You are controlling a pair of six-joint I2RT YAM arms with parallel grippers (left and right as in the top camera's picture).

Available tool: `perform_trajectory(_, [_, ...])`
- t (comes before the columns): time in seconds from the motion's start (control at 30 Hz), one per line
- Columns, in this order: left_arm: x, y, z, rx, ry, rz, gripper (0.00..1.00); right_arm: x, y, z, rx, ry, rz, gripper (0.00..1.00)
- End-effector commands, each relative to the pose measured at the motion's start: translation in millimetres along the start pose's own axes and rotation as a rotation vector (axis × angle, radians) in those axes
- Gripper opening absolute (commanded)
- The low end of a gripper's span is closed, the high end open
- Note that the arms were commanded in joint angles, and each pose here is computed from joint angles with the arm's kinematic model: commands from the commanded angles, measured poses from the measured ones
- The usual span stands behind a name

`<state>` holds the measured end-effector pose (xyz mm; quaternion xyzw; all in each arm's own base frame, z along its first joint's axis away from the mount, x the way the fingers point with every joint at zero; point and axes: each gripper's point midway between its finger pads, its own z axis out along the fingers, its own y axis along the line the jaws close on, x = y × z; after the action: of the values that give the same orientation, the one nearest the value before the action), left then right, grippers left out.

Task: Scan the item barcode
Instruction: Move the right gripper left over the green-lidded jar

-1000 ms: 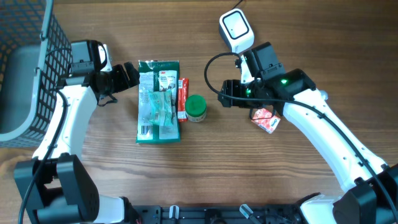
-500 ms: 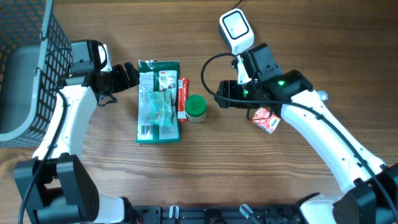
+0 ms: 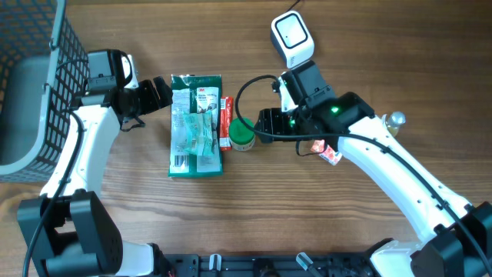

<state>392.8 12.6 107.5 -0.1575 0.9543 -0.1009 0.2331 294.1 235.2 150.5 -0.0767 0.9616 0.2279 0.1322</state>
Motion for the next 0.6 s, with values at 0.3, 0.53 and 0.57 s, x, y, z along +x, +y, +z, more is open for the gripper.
perform_trajectory(0.3, [-8.9,1.2,-6.6,-0.003,-0.030,0.006,1.00,3.9,-0.6,6.0,0.001,0.017,-0.008,0.72])
perform_trajectory(0.53, [-8.9,1.2,-6.6,-0.003,-0.030,0.006,1.00,3.0,-2.3,6.0,0.011,0.012,-0.008,0.73])
perform_trajectory(0.57, [-8.9,1.2,-6.6,-0.003,-0.030,0.006,1.00,2.8,-3.1,6.0,0.016,0.011,-0.008,0.73])
